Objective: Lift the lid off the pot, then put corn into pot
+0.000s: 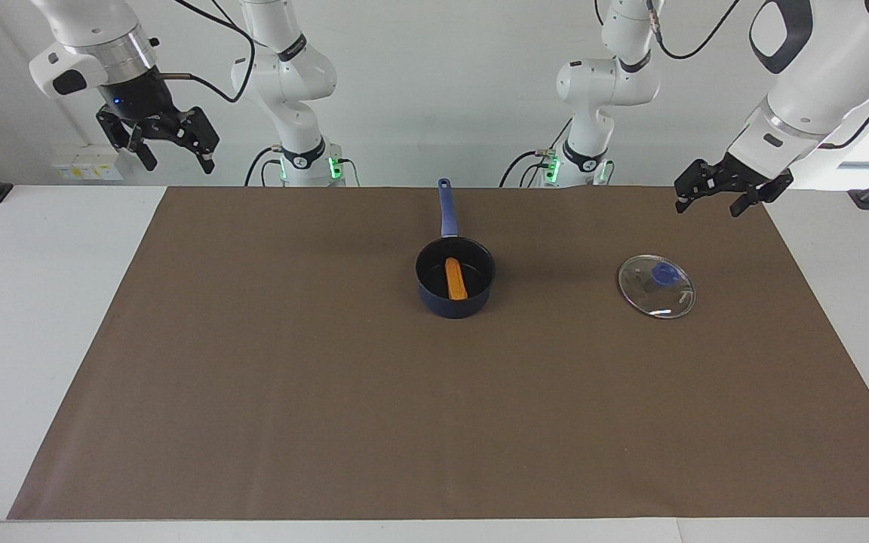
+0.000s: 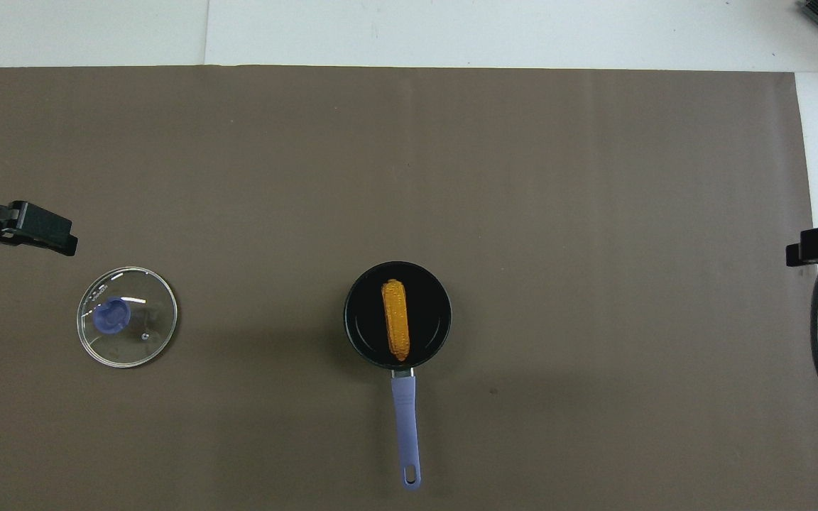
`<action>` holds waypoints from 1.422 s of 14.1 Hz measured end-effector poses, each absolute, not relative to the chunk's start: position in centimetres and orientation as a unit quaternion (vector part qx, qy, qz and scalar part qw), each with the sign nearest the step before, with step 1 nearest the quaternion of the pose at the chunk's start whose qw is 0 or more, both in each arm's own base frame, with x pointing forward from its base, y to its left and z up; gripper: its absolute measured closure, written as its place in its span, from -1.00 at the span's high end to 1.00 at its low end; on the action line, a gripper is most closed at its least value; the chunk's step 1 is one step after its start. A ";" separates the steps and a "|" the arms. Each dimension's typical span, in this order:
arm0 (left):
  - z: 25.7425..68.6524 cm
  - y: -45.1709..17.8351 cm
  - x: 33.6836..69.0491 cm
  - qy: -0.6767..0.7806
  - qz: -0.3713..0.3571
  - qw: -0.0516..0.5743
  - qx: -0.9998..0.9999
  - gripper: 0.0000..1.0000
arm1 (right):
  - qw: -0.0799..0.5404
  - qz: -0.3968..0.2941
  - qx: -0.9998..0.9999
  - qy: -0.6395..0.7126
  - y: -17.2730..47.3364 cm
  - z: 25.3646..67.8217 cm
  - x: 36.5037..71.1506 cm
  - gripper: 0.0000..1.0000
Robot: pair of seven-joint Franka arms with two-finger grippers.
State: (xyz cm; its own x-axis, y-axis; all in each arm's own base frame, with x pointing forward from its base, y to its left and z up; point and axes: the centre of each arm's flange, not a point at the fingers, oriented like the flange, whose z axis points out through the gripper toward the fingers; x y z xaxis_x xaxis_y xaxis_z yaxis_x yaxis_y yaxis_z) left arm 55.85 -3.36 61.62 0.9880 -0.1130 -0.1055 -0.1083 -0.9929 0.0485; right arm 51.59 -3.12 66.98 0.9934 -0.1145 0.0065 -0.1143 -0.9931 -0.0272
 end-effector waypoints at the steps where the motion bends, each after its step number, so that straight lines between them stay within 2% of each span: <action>1: 61.6 -3.4 55.8 -0.056 -0.054 0.021 0.997 1.00 | 0.012 -0.004 -0.998 0.057 -3.1 67.0 51.6 1.00; 20: 61.6 -3.4 55.8 -0.056 -0.054 0.021 0.997 1.00 | -0.015 -0.011 -1.000 0.023 -1.4 67.1 51.7 1.00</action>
